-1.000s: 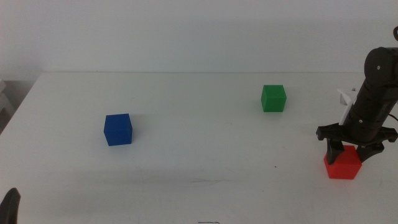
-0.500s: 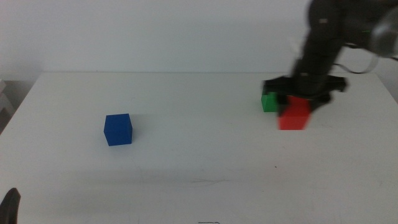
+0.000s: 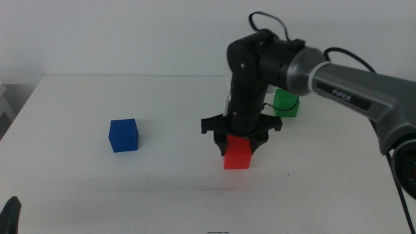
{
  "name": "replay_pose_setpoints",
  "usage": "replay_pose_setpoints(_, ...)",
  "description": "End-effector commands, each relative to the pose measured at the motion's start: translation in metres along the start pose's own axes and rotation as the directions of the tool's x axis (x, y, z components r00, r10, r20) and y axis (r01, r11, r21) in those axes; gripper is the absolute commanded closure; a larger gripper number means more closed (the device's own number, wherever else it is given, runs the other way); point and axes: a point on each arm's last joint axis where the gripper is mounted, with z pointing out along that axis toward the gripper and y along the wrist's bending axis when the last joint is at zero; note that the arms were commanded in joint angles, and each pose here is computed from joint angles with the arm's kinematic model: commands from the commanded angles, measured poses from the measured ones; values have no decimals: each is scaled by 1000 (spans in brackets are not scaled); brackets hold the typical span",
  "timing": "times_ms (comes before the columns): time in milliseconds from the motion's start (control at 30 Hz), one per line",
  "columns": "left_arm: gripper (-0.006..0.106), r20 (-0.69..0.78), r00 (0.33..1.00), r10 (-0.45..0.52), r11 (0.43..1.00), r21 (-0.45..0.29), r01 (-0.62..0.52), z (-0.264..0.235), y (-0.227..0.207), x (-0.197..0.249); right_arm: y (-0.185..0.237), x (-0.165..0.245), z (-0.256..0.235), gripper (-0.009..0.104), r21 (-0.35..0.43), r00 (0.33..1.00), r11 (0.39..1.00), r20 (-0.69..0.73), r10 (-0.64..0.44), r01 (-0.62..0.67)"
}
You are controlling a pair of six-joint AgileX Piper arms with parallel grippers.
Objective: Stack red cubes first, then green, then blue cubes in a specific spot.
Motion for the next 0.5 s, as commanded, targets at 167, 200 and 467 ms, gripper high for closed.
replay_pose_setpoints(167,7,99,995,-15,1000,-1,15,-2,0,-9,15,8,-29,96,-32,999,999,38,21,-20)
replay_pose_setpoints(200,7,99,995,-15,1000,-1,15,-2,0,-9,17,9,-28,96,-37,999,999,44,17,-16)
replay_pose_setpoints(467,7,99,995,-15,1000,-1,15,-2,0,-9,28,13,-24,96,-60,999,998,44,13,-11)
